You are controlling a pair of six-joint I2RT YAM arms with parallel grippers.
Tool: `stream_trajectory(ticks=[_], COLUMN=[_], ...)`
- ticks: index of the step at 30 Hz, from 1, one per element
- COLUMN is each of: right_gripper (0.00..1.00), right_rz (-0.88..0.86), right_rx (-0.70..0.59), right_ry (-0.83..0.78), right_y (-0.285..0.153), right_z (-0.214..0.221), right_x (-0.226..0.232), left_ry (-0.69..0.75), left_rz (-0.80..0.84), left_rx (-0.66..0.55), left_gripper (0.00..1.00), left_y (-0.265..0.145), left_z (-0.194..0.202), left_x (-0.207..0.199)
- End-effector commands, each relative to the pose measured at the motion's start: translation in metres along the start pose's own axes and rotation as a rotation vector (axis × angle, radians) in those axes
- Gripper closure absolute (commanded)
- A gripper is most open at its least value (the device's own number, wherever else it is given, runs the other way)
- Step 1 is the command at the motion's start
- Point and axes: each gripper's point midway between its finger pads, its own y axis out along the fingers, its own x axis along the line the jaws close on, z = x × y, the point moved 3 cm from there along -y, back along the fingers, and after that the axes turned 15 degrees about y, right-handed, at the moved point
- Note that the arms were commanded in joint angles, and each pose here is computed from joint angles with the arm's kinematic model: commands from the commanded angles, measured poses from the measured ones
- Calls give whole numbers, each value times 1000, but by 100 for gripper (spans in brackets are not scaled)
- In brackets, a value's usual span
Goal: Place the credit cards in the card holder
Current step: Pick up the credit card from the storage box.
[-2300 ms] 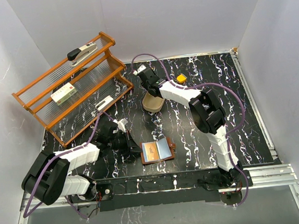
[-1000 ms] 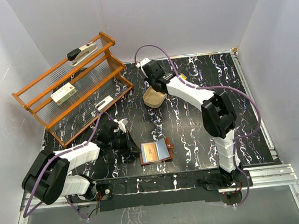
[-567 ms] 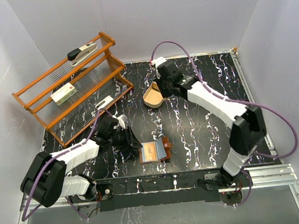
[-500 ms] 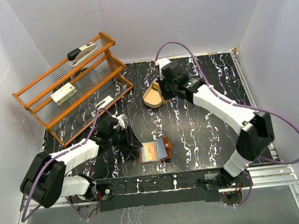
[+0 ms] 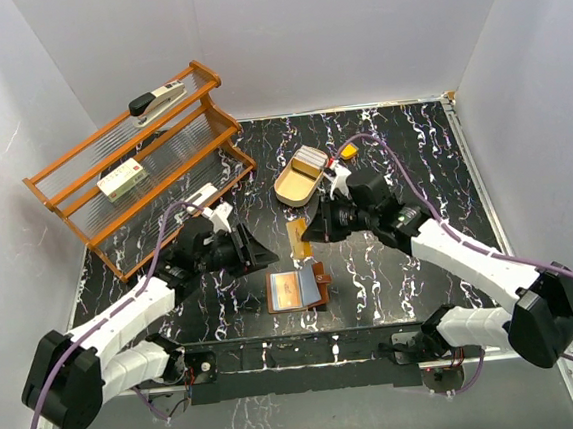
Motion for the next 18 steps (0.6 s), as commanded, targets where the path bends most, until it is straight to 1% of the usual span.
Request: stream_trajectory(ticks=[1,4,8,14,15,16,18], right_gripper=[100,100,100,100,100,100,100], right_rz=[-297,-372,-433,-465,-463,-460,-452], right_rx=[4,38,28,57,57,58,57], right_ry=[43,58,71,90,92,94,98], right_y=[-17,-24,-33,-35,-35,-34,-33], right_z=[6,15,18,22,22,23,24], right_x=[47,54,61,65,64,64,61], left_ry=[-26,-19,-30,-51,-54,-56,-65], left_rz=[158,242,336,425,438,448,459], left_rx=[-63,-102,-130,-161,-163,-165,-173], left_gripper=[46,44,43,47,48,53,72], left_y=[-15,-24,-32,-37,-39,-40,-41], left_z=[-12,-19,-22,-27,-27,-28,-28], left_x=[-34,-52,-66,-78,-81,-82,-83])
